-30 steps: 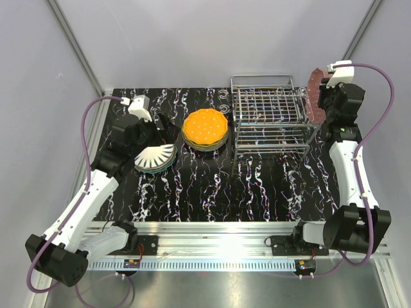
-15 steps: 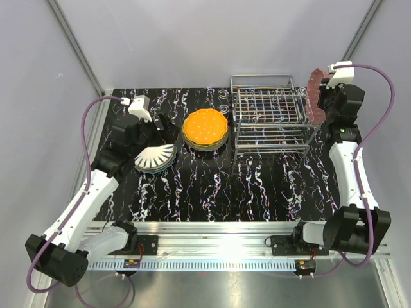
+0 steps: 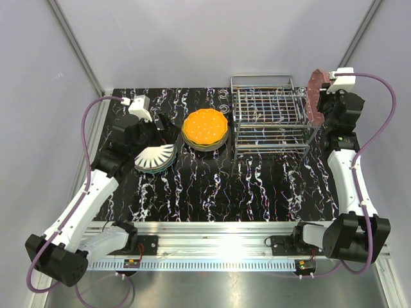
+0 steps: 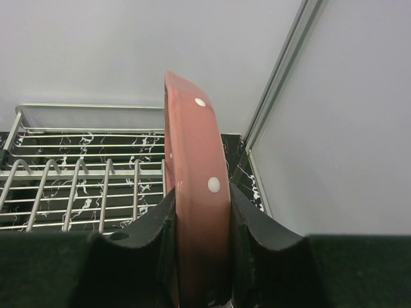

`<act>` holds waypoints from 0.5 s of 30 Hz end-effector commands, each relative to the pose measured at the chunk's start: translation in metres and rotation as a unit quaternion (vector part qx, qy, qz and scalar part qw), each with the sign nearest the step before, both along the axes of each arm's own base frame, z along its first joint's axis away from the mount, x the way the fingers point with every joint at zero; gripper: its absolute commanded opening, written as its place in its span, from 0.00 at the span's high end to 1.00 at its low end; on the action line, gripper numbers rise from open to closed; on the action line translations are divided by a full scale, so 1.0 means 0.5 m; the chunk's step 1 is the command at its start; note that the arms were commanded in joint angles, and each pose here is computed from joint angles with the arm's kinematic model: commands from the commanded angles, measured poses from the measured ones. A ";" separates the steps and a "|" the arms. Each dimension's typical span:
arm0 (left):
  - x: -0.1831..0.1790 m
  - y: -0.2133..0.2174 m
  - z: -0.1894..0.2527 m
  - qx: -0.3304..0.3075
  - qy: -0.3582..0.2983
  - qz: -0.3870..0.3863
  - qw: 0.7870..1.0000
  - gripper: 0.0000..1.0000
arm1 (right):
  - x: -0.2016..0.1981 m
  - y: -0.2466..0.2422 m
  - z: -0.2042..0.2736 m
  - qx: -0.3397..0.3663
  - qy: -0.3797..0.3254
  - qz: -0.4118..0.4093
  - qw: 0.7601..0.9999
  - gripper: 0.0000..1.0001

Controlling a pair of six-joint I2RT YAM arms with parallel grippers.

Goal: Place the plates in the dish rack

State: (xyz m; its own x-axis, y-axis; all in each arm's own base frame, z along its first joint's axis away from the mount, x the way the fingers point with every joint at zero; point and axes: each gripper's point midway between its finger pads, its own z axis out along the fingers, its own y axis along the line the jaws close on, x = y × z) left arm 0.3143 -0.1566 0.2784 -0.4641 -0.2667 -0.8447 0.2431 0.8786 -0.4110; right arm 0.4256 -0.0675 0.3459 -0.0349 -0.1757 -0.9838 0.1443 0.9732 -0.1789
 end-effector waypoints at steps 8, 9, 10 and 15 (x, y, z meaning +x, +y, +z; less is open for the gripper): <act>0.010 -0.013 0.054 -0.014 -0.033 -0.008 0.999 0.01 | 0.010 0.083 -0.215 0.078 0.224 0.091 0.967 0.74; 0.011 -0.013 0.055 -0.013 -0.034 -0.007 0.999 0.01 | 0.016 0.084 -0.205 0.078 0.225 0.093 0.967 0.73; 0.010 -0.012 0.054 -0.013 -0.032 -0.006 0.999 0.01 | 0.013 0.087 -0.215 0.083 0.240 0.095 0.963 0.73; 0.011 -0.012 0.053 -0.012 -0.032 -0.007 0.999 0.01 | 0.013 0.093 -0.231 0.090 0.260 0.100 0.956 0.67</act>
